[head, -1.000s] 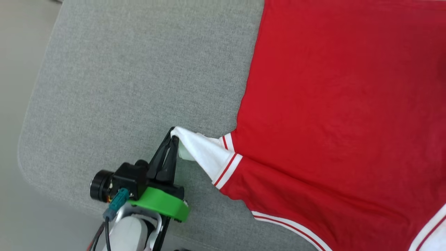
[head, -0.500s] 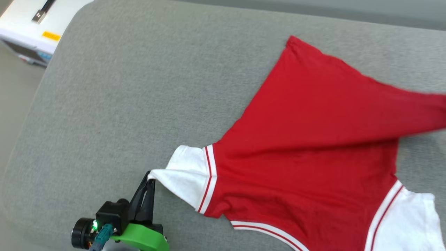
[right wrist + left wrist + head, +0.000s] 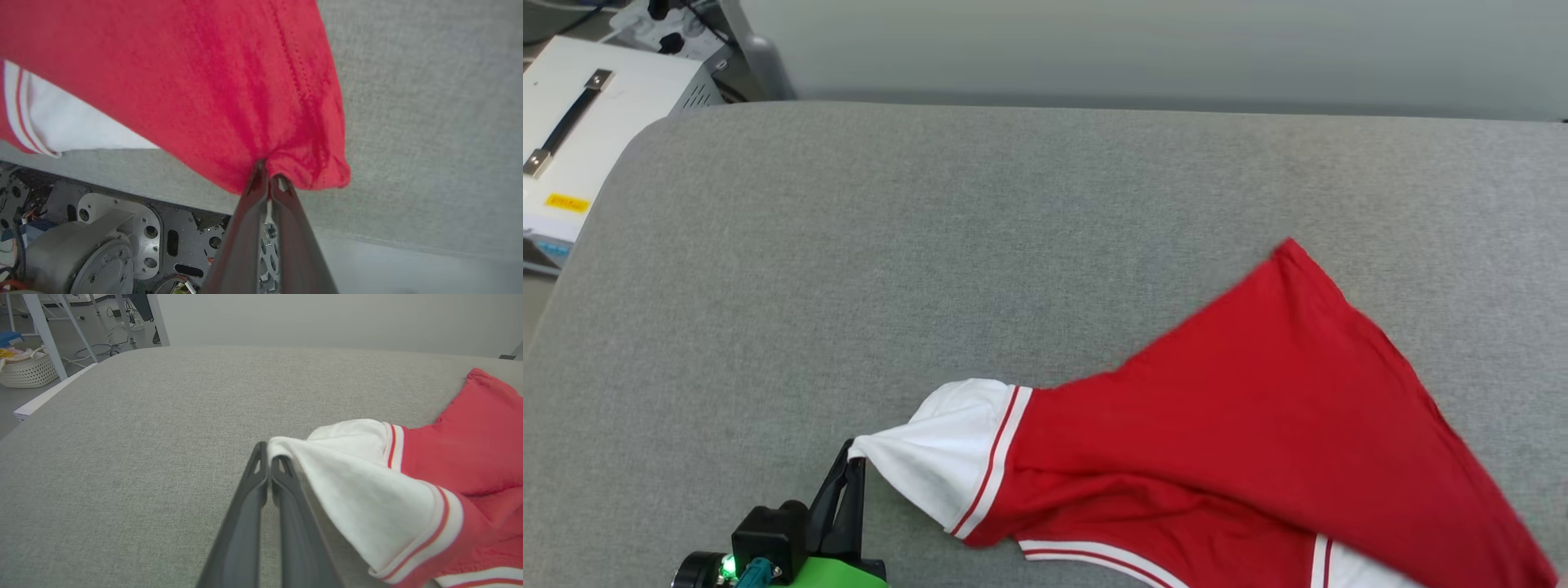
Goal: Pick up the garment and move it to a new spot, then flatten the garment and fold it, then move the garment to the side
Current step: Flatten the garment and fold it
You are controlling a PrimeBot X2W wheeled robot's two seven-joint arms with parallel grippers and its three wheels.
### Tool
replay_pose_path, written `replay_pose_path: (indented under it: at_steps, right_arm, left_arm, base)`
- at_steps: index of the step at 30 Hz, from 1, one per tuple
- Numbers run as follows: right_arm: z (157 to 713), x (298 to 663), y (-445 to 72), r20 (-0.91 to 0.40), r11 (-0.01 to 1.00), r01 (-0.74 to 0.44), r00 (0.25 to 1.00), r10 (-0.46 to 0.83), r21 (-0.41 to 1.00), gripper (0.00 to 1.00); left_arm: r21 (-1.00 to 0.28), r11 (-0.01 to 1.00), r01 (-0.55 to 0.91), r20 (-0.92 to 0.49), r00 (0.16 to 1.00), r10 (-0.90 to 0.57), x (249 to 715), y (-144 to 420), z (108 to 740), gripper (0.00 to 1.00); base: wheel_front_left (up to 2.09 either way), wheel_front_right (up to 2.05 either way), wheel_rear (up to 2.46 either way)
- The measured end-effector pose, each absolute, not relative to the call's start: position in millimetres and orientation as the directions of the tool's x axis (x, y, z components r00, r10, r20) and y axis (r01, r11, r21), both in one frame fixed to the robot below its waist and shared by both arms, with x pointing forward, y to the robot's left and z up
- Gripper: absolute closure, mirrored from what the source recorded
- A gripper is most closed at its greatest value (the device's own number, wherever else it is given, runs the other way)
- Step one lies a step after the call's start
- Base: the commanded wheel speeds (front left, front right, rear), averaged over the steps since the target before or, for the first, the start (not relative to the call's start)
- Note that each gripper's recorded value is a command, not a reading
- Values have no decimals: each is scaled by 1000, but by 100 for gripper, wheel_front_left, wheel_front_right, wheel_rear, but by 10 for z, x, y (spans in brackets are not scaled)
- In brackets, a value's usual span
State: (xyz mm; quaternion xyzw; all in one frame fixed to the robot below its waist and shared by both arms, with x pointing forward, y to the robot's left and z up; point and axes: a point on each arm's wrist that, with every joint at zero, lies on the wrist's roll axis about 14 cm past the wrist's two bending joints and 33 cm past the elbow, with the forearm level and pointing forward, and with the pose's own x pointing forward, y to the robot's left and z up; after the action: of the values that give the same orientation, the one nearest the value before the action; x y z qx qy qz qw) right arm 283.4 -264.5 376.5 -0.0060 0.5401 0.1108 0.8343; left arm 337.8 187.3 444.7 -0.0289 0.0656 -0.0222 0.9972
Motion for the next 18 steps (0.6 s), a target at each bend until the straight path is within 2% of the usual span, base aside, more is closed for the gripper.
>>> replay_pose_path:
  at_steps: [2, 5, 6, 7, 13, 18]
  right_arm:
    - [3610, 2541, -2590, -925, 977, -154, 327, 192, 149, 100]
    - [3514, 2352, -2535, -933, 977, -117, 293, 206, 179, 99]
    - [3519, 2366, -2537, -930, 977, -112, 305, 206, 179, 72]
    - [3546, 2413, -2551, -922, 979, -107, 331, 201, 175, 0]
    - [4002, 2999, -2642, -801, 984, -116, 572, 177, 135, 0]
    - [4612, 3565, -2537, -639, 977, -196, 741, 207, 89, 0]
  left_arm:
    - [-59, 997, 47, -123, 991, -54, 3385, 1855, 4466, 100]
    - [-58, 997, 56, -121, 991, -63, 3393, 1838, 4474, 100]
    - [-57, 997, 58, -120, 991, -64, 3396, 1835, 4476, 100]
    - [-56, 997, 60, -120, 990, -67, 3400, 1832, 4477, 100]
    - [-48, 996, 69, -110, 991, -74, 3403, 1831, 4520, 100]
    - [-48, 997, 65, -105, 992, -70, 3398, 1826, 4543, 100]
  base:
    - [0, 0, 0]
    - [0, 0, 0]
    - [0, 0, 0]
    - [0, 0, 0]
    - [0, 0, 0]
    - [0, 0, 0]
